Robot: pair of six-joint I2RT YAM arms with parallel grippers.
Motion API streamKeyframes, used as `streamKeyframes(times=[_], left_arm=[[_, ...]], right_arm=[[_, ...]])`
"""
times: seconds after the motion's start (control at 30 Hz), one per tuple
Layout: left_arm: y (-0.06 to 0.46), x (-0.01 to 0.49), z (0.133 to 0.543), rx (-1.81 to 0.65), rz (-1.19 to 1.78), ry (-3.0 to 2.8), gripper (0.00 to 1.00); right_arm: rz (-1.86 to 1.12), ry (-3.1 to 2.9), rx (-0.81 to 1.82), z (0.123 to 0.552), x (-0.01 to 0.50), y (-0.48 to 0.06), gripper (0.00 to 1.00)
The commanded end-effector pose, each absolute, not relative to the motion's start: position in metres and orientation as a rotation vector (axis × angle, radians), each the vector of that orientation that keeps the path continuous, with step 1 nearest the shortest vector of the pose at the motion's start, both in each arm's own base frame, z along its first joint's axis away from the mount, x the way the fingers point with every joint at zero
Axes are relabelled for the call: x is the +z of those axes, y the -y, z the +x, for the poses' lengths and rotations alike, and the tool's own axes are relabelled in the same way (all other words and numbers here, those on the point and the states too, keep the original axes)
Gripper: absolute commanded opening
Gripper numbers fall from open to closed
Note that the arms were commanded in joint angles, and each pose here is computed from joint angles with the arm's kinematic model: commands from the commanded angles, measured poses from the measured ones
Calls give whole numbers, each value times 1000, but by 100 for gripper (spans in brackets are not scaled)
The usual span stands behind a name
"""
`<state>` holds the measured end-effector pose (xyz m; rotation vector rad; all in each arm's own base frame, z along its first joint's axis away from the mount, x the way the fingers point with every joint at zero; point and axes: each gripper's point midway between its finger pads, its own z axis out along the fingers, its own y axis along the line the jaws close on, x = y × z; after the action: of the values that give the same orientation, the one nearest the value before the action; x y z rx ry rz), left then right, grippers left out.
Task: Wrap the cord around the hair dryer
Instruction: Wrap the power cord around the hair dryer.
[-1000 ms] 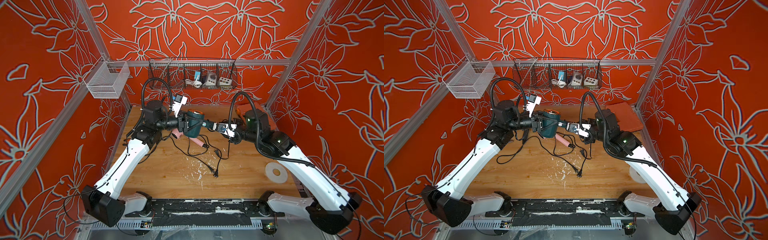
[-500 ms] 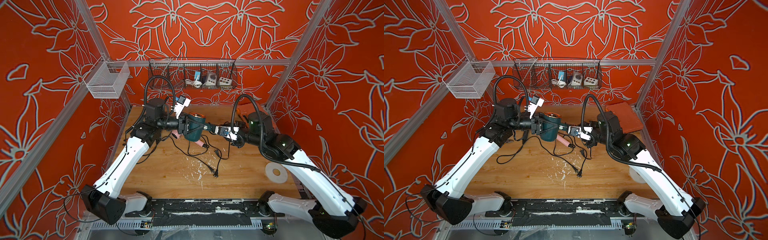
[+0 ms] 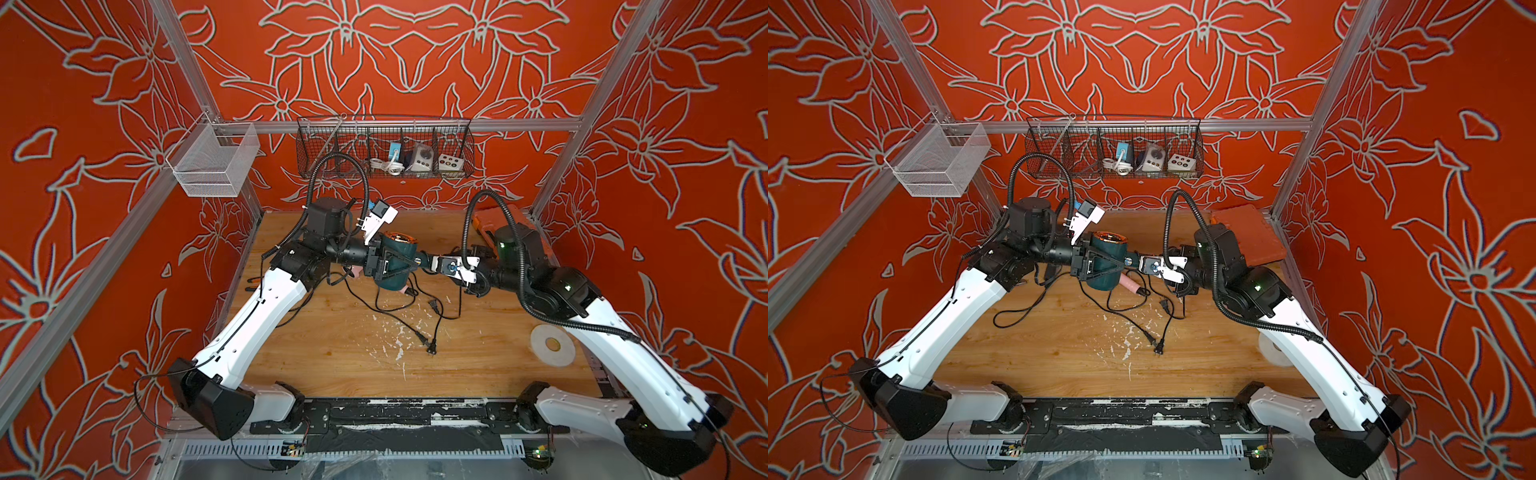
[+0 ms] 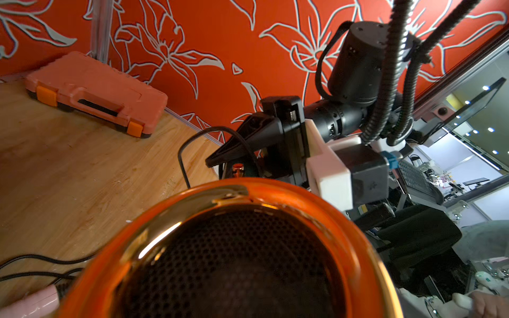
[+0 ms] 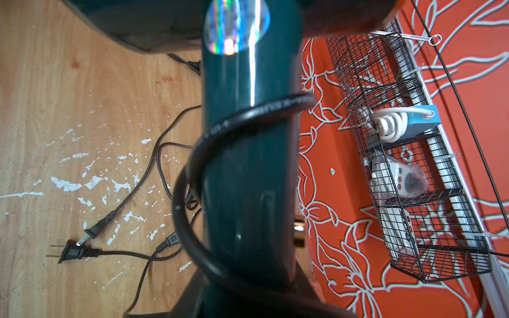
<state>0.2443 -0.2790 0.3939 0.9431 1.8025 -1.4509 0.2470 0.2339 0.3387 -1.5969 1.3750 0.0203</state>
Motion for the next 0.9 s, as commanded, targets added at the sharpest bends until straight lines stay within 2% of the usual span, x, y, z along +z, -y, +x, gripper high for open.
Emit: streamKeyframes(times=[0.0,0.07,0.1,0.27,0.33,0.37,0.53,0.57,0.63,0.67,0.73,0.87], left_arm=[[291,406,208,-1571,1107,-1703,92],[291,406,209,-1578,1104,-1704,85],[292,406,208,-1586,1109,-1703,78],[299,395,209,-1586,1118,-1754,29],[301,388,212,-1560,1111,-1789,3],[301,387,214,-1552,1108,-1797,0],[297,385,220,-1446,1077,-1801,0],[296,387,222,-1423,1072,-1797,0],[291,391,228,-1372,1042,-1797,0],[288,393,230,-1363,1031,-1790,0],[279,401,238,-1332,982,-1777,0],[260,423,247,-1310,892,-1726,0]], right_arm=[[-1455,-1257,57,257,386,-252,0],[-1455,-1255,58,256,385,-252,0],[-1454,-1254,57,257,385,-252,0],[-1446,-1245,54,256,390,-253,0],[-1445,-1244,53,256,390,-252,0],[-1445,-1243,50,256,391,-252,0],[-1420,-1265,17,258,392,-245,0],[-1405,-1273,4,259,393,-242,7],[-1366,-1286,-26,261,398,-235,48],[-1350,-1293,-41,261,401,-231,59],[-1321,-1316,-55,260,405,-223,70],[-1258,-1336,-23,248,419,-207,77]])
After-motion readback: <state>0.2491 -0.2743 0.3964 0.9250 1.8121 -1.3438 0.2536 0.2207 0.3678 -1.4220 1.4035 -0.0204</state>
